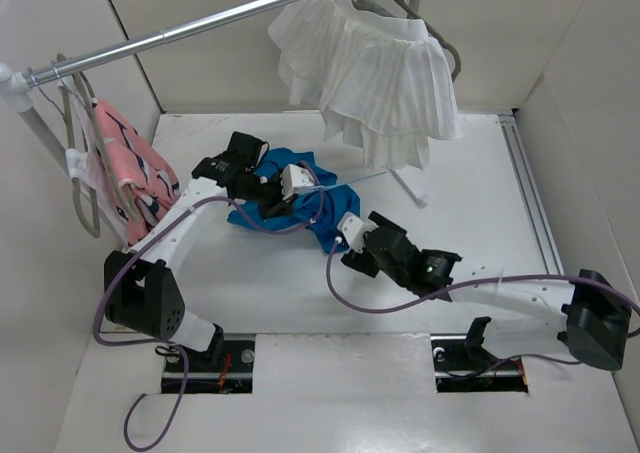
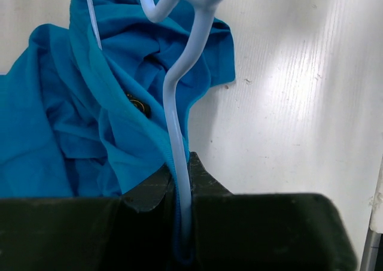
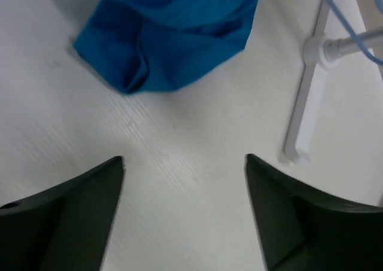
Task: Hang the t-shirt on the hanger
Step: Place tshirt on hanger
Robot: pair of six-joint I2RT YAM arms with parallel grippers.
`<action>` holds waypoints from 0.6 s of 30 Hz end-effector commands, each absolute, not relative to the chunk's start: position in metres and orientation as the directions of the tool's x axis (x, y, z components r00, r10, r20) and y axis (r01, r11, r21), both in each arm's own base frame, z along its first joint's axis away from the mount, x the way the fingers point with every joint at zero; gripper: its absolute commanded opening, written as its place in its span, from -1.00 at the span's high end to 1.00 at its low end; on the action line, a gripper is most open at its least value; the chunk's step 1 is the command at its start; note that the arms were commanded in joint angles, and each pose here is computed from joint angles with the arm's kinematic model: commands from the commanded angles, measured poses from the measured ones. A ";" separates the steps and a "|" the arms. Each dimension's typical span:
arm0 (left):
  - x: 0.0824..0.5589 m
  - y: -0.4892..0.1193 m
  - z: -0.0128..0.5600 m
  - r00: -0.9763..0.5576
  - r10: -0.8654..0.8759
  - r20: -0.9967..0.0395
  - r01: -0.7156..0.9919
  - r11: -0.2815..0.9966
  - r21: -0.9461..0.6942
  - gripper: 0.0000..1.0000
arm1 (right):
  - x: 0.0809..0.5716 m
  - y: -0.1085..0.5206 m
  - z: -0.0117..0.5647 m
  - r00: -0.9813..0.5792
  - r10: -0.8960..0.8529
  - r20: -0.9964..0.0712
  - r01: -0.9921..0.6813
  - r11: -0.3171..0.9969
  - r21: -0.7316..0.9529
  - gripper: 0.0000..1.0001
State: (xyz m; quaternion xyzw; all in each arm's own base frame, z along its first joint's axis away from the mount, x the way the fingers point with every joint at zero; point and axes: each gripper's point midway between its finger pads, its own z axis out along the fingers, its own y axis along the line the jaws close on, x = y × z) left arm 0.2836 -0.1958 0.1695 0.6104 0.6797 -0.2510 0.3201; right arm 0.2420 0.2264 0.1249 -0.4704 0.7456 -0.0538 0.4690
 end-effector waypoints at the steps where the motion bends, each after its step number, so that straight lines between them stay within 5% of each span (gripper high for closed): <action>1: 0.282 -0.199 0.183 -0.043 0.643 -0.765 0.986 0.153 0.073 1.00 | 0.261 0.273 0.177 -0.027 -0.550 -0.834 -0.626 0.660 -0.415 -0.60; 3: 0.284 -0.199 0.187 -0.036 0.640 -0.767 0.985 0.153 0.081 1.00 | 0.262 0.295 0.193 0.030 -0.425 -0.905 -0.682 0.653 -0.330 -0.47; 8: 0.279 -0.204 0.192 -0.057 0.616 -0.786 0.987 0.152 0.047 1.00 | 0.291 0.297 0.185 -0.053 -0.190 -0.980 -0.716 0.691 -0.096 -0.74; 18: 0.276 -0.208 0.198 -0.060 0.590 -0.805 0.988 0.148 0.035 1.00 | 0.318 0.324 0.183 -0.055 -0.072 -0.996 -0.758 0.652 -0.005 -0.57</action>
